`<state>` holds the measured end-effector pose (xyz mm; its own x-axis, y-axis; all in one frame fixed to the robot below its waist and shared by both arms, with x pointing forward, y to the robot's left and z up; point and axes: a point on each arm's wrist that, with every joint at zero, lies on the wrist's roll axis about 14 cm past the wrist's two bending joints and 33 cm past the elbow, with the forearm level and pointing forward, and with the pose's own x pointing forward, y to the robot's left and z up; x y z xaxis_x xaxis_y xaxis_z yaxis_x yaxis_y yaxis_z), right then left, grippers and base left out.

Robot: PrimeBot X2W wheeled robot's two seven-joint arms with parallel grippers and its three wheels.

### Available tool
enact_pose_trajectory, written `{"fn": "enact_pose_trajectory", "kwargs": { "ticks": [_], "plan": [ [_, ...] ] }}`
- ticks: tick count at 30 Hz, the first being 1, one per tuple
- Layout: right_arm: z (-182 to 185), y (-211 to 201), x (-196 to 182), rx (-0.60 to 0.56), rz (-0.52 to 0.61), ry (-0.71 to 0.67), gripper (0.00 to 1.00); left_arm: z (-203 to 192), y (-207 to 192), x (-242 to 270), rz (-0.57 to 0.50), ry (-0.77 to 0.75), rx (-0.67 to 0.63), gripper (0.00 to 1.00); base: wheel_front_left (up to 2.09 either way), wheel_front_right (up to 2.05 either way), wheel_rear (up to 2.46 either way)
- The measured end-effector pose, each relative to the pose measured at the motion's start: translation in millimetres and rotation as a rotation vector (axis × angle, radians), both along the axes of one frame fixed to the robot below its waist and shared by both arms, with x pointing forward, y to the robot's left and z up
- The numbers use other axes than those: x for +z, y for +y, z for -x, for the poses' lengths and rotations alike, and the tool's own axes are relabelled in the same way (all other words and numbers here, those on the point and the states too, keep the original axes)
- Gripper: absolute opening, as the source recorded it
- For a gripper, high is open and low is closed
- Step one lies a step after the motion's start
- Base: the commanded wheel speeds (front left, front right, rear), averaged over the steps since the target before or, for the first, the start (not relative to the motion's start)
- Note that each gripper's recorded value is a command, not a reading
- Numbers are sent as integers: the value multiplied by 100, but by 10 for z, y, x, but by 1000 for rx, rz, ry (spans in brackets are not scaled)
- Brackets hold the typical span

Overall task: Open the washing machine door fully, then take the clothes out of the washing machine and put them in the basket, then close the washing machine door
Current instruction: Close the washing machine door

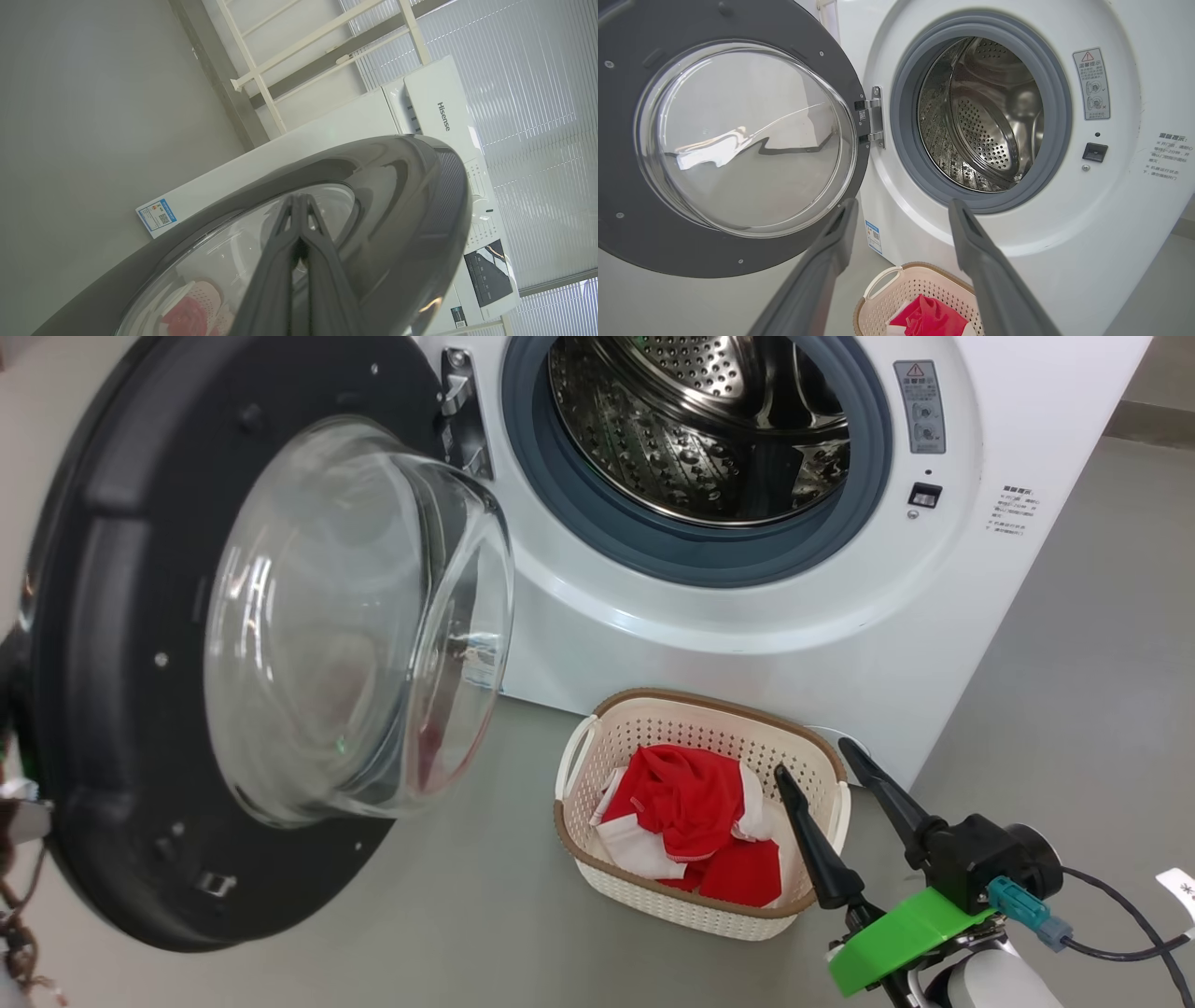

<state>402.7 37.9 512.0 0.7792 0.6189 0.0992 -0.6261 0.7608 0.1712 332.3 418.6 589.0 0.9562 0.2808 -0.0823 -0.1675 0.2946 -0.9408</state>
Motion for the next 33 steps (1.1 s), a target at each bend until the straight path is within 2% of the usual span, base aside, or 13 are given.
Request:
{"fn": "enact_pose_trajectory", "kwargs": {
  "ticks": [11, 17, 33],
  "plan": [
    [-4, -23, 5, -10, -5, 2, 100, -17, -366, 175, 51, -85, -64, 0, 0, 0, 0],
    [-38, -113, 28, -41, -8, -2, 100, 11, -465, 362, 124, -169, -84, 0, 0, 0, 0],
    [-26, -275, 71, -87, -23, -4, 100, 1, -991, 300, 167, -162, -209, 0, 0, 0, 0]
  ]
}}
